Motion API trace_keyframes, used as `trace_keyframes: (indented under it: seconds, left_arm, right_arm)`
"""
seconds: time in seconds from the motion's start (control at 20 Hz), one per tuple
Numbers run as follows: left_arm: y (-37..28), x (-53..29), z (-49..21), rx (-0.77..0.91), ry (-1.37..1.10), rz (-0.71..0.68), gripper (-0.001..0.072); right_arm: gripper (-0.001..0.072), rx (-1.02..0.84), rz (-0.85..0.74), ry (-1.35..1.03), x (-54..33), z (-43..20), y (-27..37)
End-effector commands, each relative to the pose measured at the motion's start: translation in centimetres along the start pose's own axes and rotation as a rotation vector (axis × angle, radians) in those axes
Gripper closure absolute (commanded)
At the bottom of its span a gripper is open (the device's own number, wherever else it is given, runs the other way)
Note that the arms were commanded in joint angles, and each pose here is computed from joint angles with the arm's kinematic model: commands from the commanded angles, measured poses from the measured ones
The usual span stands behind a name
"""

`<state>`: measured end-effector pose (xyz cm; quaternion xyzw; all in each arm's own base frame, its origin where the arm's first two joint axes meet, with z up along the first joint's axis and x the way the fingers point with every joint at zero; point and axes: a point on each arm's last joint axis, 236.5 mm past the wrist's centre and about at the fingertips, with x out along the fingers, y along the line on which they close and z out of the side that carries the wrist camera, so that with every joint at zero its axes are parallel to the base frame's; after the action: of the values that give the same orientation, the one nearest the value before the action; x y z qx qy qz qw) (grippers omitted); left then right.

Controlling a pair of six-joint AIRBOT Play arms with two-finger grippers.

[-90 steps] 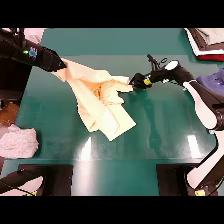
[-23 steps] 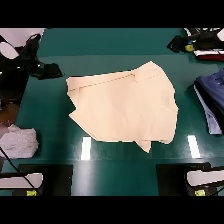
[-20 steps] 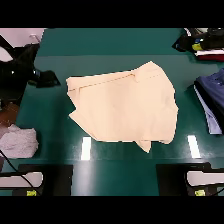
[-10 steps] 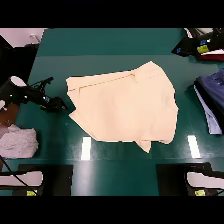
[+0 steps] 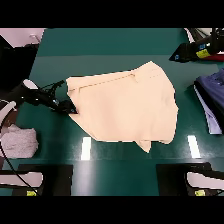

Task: Fold the shirts.

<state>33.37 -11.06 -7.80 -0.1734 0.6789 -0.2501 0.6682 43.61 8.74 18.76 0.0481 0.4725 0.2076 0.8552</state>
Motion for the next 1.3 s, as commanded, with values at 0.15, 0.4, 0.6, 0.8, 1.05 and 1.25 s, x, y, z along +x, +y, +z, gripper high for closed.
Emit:
trace_keyframes:
  seconds: [0.15, 0.4, 0.6, 0.8, 1.05, 1.25]
  left_arm:
    - [-0.6, 0.4, -1.5, 0.017, 0.067, -0.016, 0.0655]
    - [-0.9, -2.1, -1.7, 0.053, 0.093, 0.035, 0.0686]
    - [-3.4, -6.2, -0.3, 0.141, -0.049, 0.079, 0.0685]
    - [-4.6, -7.5, -0.4, 0.166, -0.086, 0.078, 0.0684]
    - [-4.6, -7.5, -0.4, 0.162, -0.088, 0.076, 0.0684]
    - [-4.6, -7.5, -0.3, 0.14, -0.09, 0.075, 0.0684]
  right_arm:
    - [0.0285, 0.001, 0.013, 0.079, -0.1, -1.9, 0.3]
    - [0.0285, 0.049, 0.022, 0.213, 0.4, -6.4, -0.4]
    - [0.0285, 0.268, 0.003, 0.339, 2.0, -16.1, -4.1]
    - [0.0285, 0.555, -0.011, 0.428, 3.3, -27.8, -6.2]
    - [0.0173, 0.744, -0.024, 0.448, 4.8, -36.7, -5.3]
    - [0.0175, 0.738, 0.008, 0.415, 5.8, -36.3, -4.6]
